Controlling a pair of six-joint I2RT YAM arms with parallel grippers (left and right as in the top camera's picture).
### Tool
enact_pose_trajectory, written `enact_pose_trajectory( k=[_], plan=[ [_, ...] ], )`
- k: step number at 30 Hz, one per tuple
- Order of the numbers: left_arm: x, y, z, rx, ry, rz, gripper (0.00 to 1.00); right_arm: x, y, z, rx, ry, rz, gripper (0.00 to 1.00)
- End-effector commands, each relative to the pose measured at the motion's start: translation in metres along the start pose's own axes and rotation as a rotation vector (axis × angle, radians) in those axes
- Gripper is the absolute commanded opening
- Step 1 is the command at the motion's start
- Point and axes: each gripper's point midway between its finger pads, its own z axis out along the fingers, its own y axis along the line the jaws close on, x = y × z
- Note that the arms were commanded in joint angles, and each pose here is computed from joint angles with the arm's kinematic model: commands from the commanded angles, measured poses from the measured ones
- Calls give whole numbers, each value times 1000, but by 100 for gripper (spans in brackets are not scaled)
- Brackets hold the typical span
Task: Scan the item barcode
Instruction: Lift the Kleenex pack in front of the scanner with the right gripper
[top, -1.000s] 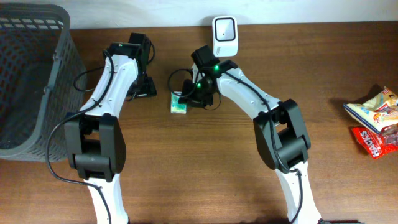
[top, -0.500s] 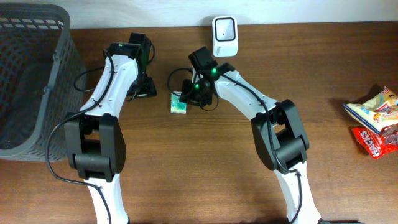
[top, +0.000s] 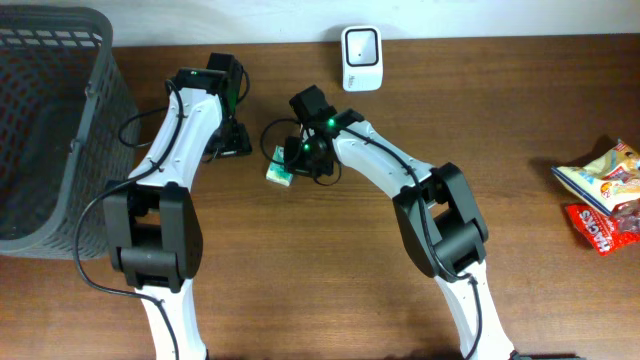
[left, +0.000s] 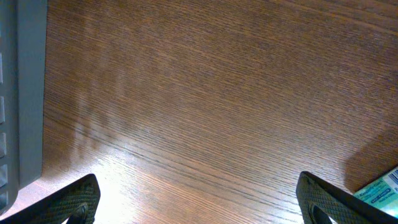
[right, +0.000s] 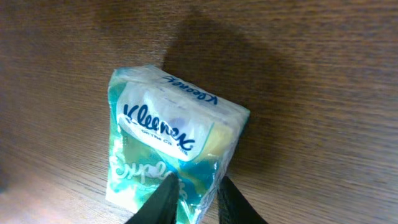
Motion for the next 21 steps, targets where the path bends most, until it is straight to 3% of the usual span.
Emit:
enact_pose_trajectory(
  k=[1,2,8,15,21],
  plan=[
    [-2,8,-6,-9,-16,-11,99,5,-17,16,46,19,18,9],
    [-2,8,-6,-9,-17,-11,99,4,-17,16,47,18,18,4],
    [-2,8,-6,-9,-17,-11,99,-21,-36,-16,109,-33,23,4],
    [-7,6,-6,-1,-36,-17,99,-105,-91,-179,498,-311,-71,4],
    [-13,2,-7,13,-63,-27,99,-155,-110,-266,879,-597,-182,4]
  ],
)
